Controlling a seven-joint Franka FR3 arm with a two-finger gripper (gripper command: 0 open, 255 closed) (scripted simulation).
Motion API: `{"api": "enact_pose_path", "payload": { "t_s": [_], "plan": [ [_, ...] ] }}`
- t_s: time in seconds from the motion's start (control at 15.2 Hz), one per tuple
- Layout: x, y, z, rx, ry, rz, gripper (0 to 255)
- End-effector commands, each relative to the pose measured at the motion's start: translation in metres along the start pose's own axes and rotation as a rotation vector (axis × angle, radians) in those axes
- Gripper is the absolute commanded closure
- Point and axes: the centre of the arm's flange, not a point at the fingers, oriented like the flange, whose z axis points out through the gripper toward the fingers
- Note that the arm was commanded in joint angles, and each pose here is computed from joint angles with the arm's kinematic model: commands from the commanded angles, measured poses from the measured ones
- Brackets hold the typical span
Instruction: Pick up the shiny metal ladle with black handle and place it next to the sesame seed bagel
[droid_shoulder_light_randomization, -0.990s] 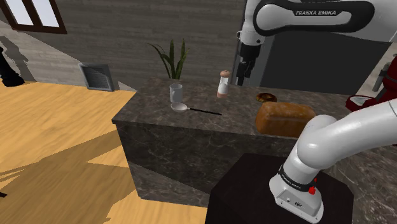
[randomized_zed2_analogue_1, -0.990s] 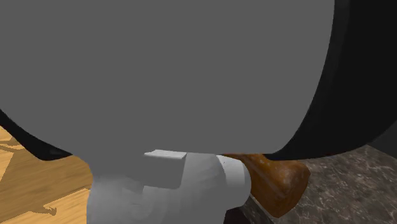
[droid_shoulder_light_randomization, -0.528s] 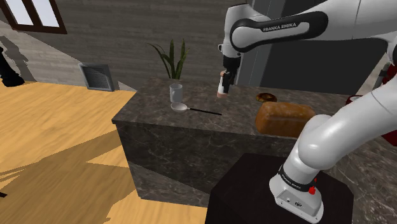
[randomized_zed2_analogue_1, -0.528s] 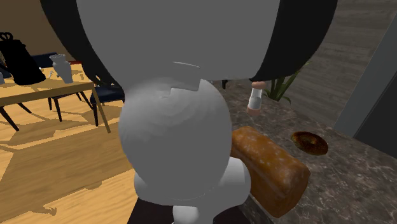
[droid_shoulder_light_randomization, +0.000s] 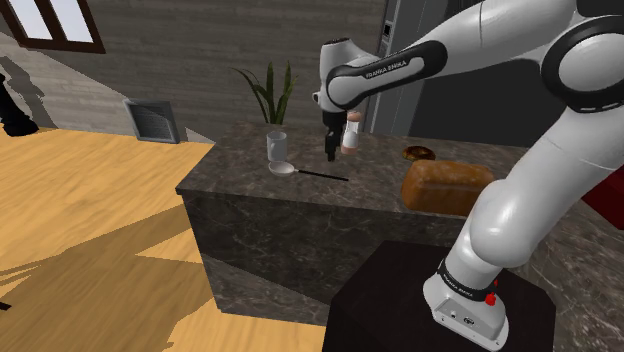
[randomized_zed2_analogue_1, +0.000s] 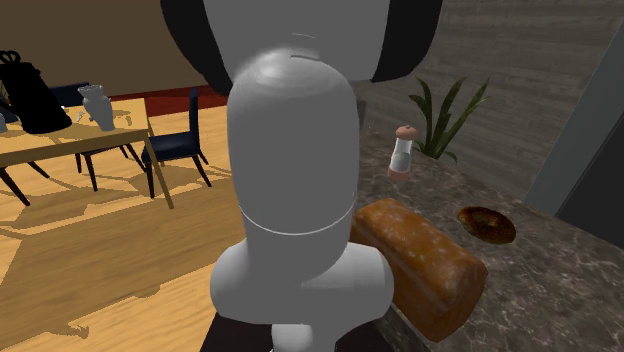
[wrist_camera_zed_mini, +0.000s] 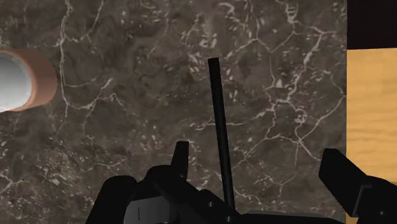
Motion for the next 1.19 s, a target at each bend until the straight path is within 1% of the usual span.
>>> {"api": "enact_pose_path", "payload": {
  "t_s": [0.0,0.4,0.46,0.92,1.12],
  "plan": [
    [0.026,0.004,0.015,-0.005,-0.004,-0.042,0],
    [0.089,-0.002,0.066,-0.020,-0.021,-0.162,0],
    [0.093,-0.002,0.070,-0.021,-0.022,-0.171,0],
    [0.093,-0.002,0.107,-0.021,-0.022,-0.171,0],
    [0.093,-0.002,0.110,-0.021,-0.022,-0.171,0]
  ]
}}
